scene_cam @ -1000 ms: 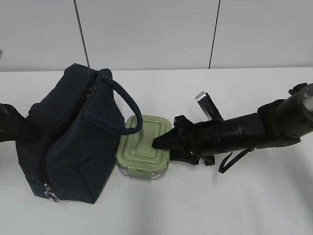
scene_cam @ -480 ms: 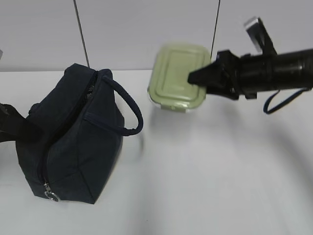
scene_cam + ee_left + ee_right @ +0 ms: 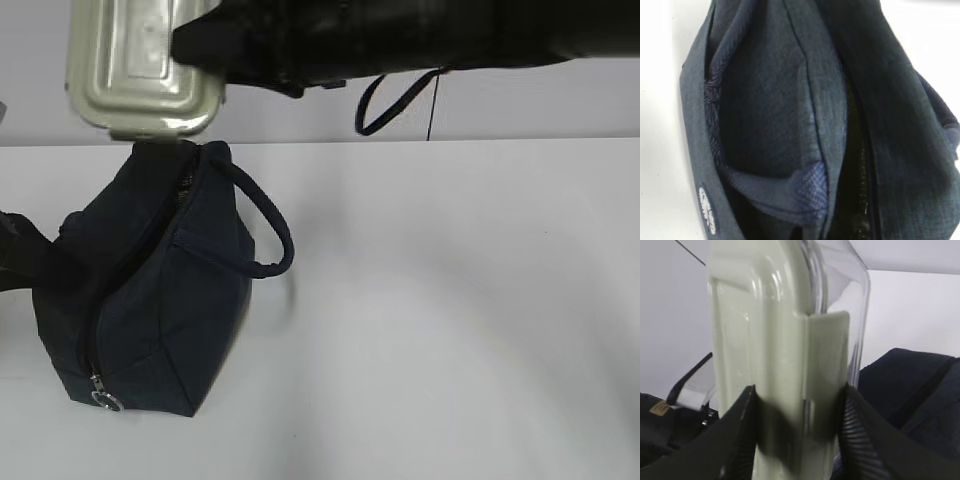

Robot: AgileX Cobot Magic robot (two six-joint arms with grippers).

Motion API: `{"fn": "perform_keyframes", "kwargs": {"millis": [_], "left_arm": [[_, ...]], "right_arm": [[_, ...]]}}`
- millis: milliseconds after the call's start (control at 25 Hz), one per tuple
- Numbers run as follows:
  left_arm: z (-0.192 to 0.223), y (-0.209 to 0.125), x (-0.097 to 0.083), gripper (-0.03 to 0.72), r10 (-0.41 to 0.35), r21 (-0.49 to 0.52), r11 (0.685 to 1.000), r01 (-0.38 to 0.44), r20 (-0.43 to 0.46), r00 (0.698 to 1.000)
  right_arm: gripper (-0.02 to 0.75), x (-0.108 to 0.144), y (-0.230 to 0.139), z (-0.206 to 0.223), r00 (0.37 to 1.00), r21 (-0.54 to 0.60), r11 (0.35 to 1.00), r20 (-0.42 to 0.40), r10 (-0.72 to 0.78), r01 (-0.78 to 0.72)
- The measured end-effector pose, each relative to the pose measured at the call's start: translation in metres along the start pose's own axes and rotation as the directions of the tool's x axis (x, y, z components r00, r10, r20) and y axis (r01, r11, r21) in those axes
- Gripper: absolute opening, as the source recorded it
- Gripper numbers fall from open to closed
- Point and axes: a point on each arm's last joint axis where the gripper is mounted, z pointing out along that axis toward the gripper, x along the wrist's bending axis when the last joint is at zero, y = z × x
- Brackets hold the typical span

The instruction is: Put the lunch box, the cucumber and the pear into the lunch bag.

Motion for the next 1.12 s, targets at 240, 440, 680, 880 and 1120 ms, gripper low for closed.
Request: {"fn": "perform_keyframes", "kwargs": {"millis": [240,440,680,880,1120], "left_arm": [[0.000,0.000,0.000,-0.017,0.000,0.000,1.000,0.000,0.000,1.000],[0.000,0.000,0.000,-0.017,0.000,-0.003,1.000,0.000,-0.004,1.000],[0.000,0.001,0.000,-0.017,-0.004,-0.006,1.000,0.004,0.002,1.000],[0.000,0.001,-0.001,-0.017,-0.008,-0.009,1.000,0.008,0.004,1.000],[0.000,0.001,-0.001,-0.018,-0.010,-0.010,1.000,0.010,0.005,1.000]], "right_arm": [[0.326,-0.030,-0.028,0.023,0.997,0.116,0.993,0.073,0.010,-0.019],[0.323,-0.043,-0.049,0.017,0.981,0.336,0.942,0.186,-0.059,-0.007],[0.321,-0.051,-0.062,0.009,0.953,0.476,0.874,0.300,-0.053,-0.101],[0.321,-0.057,-0.066,0.013,0.942,0.477,0.864,0.334,-0.010,-0.160],[0.321,-0.057,-0.067,0.032,0.955,0.474,0.868,0.297,-0.002,-0.146]]}}
